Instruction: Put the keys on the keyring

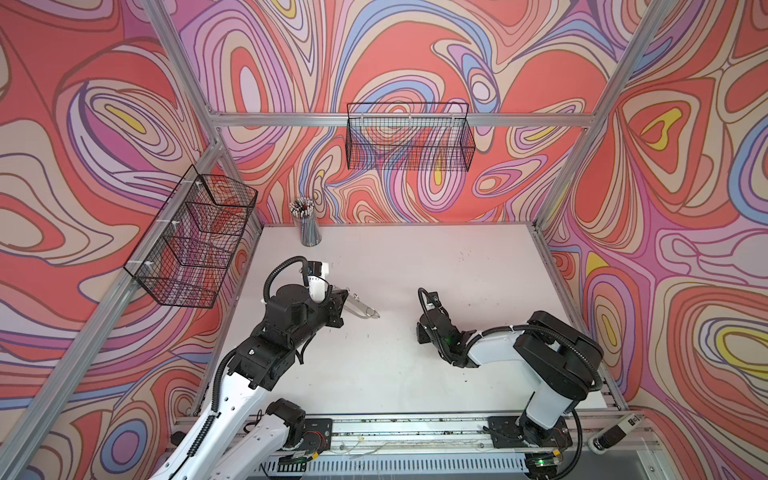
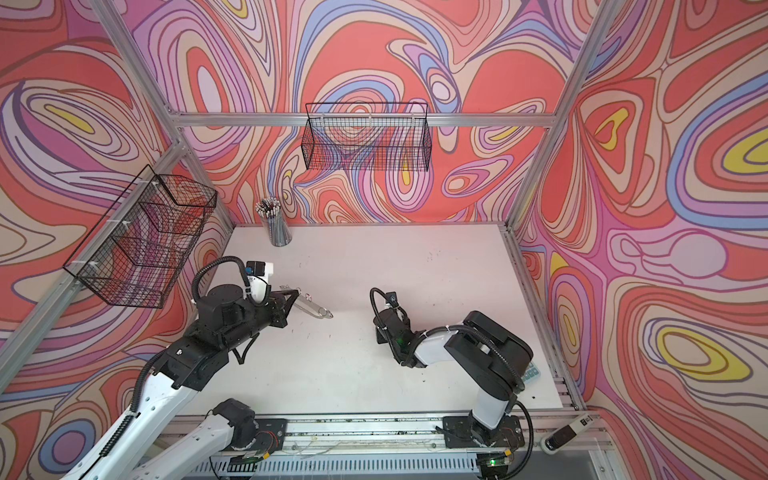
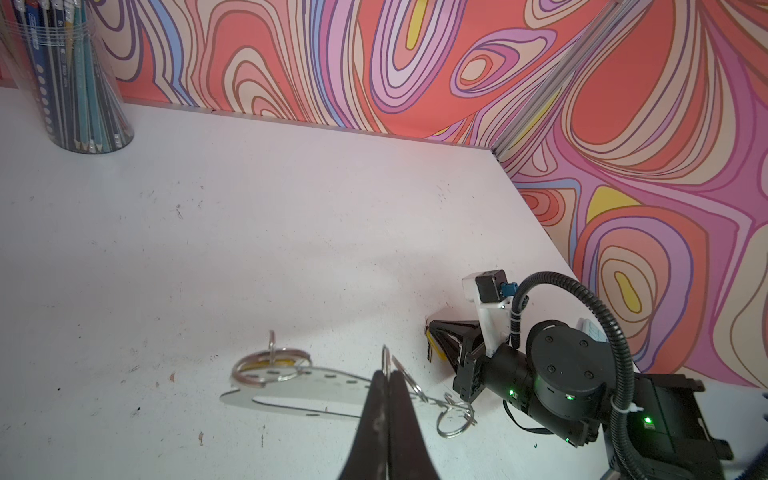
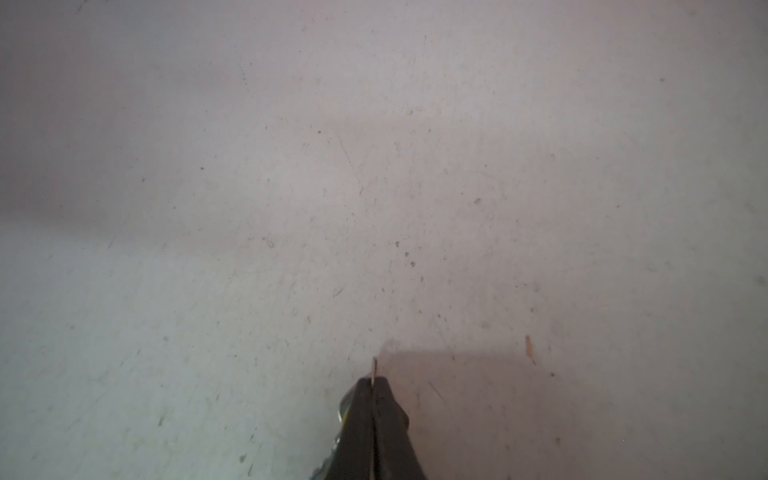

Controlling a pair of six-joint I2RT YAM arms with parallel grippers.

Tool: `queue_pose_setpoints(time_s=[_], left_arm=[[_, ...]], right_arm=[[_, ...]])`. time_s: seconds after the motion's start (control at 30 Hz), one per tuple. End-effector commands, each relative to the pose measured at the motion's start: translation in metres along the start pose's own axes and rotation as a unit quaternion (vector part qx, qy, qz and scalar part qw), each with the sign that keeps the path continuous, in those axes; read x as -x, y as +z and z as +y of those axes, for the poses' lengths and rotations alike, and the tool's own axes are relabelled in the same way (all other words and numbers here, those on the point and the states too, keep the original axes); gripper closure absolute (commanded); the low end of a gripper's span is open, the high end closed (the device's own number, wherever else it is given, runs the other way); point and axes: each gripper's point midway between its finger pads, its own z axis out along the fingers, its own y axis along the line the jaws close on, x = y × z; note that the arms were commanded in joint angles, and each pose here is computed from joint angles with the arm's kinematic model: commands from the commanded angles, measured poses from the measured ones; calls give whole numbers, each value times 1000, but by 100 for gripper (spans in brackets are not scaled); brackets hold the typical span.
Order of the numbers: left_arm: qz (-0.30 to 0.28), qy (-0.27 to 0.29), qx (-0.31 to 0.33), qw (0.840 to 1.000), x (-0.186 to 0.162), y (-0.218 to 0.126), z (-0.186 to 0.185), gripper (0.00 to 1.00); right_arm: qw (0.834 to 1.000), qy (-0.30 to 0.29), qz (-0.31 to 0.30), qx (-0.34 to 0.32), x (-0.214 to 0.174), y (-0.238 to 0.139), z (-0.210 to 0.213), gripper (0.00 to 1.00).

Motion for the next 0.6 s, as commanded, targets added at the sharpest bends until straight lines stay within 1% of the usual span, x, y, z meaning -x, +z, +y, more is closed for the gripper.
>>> queue_pose_setpoints(time_s=[0.0, 0.1, 0.17, 0.23, 0.3, 0.33, 0.4, 0.47, 0.53, 0.57], left_arm=[[-16, -2, -3, 1000, 5, 0, 0, 100], [-15, -1, -10, 1000, 6, 0, -3, 100], [-10, -1, -12, 1000, 5, 1, -3, 100], [-6, 0, -16, 1000, 5, 1, -5, 100], [-4, 1, -20, 1000, 4, 1, -7, 100], [-4, 2, -23, 1000, 5, 1, -8, 100], [-5, 2, -28, 1000, 5, 0, -10, 100], [-5, 3, -31, 999, 5, -1, -11, 100], [-7, 5, -39, 999, 6, -3, -14, 100], [-7, 6, -45, 999, 7, -3, -16, 100]], right_arm=[[1000, 19, -9, 2, 8, -7, 2, 93], [1000, 21, 1, -4, 18, -16, 3, 81], [1000, 14, 18, 1, 22, -21, 8, 76], [999, 5, 46, -10, 25, -24, 10, 72], [997, -17, 78, -13, 29, -27, 15, 72], [994, -26, 101, -18, 28, -27, 16, 70], [989, -33, 147, -9, 32, -26, 20, 70], [980, -38, 196, -12, 33, -26, 17, 71], [972, -43, 230, -3, 42, -28, 18, 72], [966, -47, 254, -3, 37, -24, 17, 72]])
